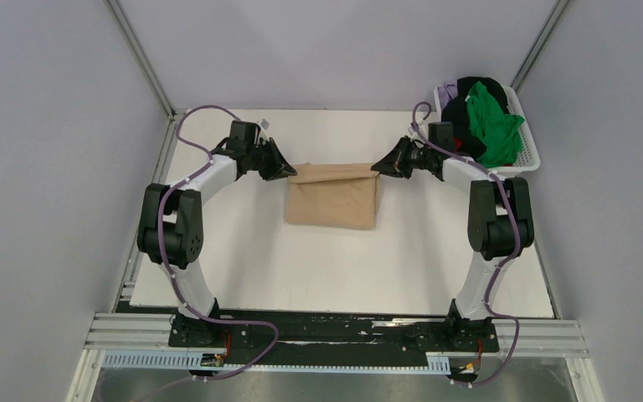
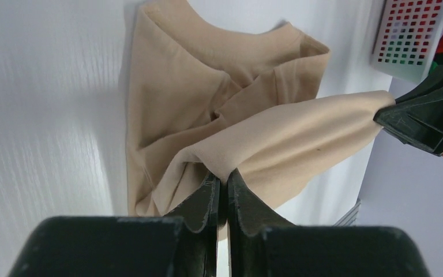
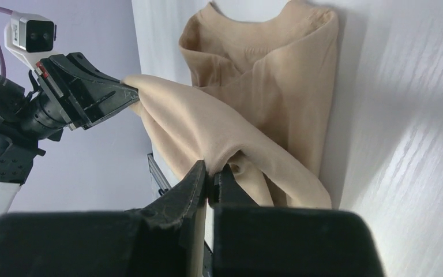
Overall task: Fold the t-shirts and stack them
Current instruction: Fold the long partially folded tshirt into a neat square, then smooth out wrinkles on the folded tshirt
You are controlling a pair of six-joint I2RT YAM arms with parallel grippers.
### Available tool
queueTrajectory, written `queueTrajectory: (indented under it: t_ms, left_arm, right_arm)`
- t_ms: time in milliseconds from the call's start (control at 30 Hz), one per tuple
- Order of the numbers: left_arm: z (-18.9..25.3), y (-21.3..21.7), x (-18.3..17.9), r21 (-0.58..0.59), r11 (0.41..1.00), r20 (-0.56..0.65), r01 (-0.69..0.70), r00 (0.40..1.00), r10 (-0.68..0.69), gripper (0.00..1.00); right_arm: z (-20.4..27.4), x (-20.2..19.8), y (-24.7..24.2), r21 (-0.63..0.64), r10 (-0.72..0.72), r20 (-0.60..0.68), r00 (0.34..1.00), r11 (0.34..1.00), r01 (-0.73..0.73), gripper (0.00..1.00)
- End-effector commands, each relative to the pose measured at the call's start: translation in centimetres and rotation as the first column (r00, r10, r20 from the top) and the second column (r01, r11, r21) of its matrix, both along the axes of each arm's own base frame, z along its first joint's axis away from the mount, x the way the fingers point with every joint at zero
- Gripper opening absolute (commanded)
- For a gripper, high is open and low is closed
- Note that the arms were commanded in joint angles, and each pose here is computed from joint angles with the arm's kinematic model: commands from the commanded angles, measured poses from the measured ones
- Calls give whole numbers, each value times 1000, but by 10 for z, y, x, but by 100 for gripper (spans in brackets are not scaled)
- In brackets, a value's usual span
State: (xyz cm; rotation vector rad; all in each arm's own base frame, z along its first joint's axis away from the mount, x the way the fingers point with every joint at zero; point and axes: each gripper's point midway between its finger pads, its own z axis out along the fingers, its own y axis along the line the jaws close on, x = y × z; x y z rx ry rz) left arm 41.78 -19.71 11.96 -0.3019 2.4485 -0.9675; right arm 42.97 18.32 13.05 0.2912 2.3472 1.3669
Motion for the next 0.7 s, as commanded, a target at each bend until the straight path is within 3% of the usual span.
queueTrajectory:
  t_ms: [0, 133, 233, 267, 333, 367, 433, 500, 667]
  left_arm:
    - [-2, 20, 30, 34, 998, 36, -55, 998, 54, 13]
    - [-8, 20, 42, 29, 998, 29, -59, 998, 58, 23]
    - [-14, 20, 48, 31, 998, 19, -61, 998, 60, 37]
    - [-11, 21, 52, 29, 998, 29, -63, 998, 63, 40]
    - [-5, 20, 57, 21, 998, 42, -60, 997, 59, 62]
    - [0, 18, 58, 15, 999, 52, -53, 997, 52, 87]
    - [15, 17, 60, 4, 999, 87, -42, 995, 42, 98]
    - [30, 17, 58, -6, 999, 121, -39, 992, 39, 100]
    - [53, 7, 32, -52, 999, 170, 7, 985, 2, 100]
  right_arm:
    - [6, 37, -17, 2, -39, 76, 996, 999, 39, 5]
    - [-5, 56, -20, -13, -44, 86, 995, 999, 45, 6]
    - [-9, 65, -20, -13, -38, 92, 995, 999, 39, 17]
    - [-9, 68, -19, -12, -34, 95, 995, 999, 36, 29]
    - [-4, 73, -19, -13, -29, 116, 993, 999, 31, 54]
    - [-1, 75, -19, -17, -27, 124, 992, 999, 30, 65]
    - [6, 75, -20, -25, -24, 142, 990, 999, 28, 82]
    - [17, 70, -20, -37, -23, 167, 986, 999, 30, 97]
    - [25, 40, -17, -106, -35, 196, 980, 993, 57, 100]
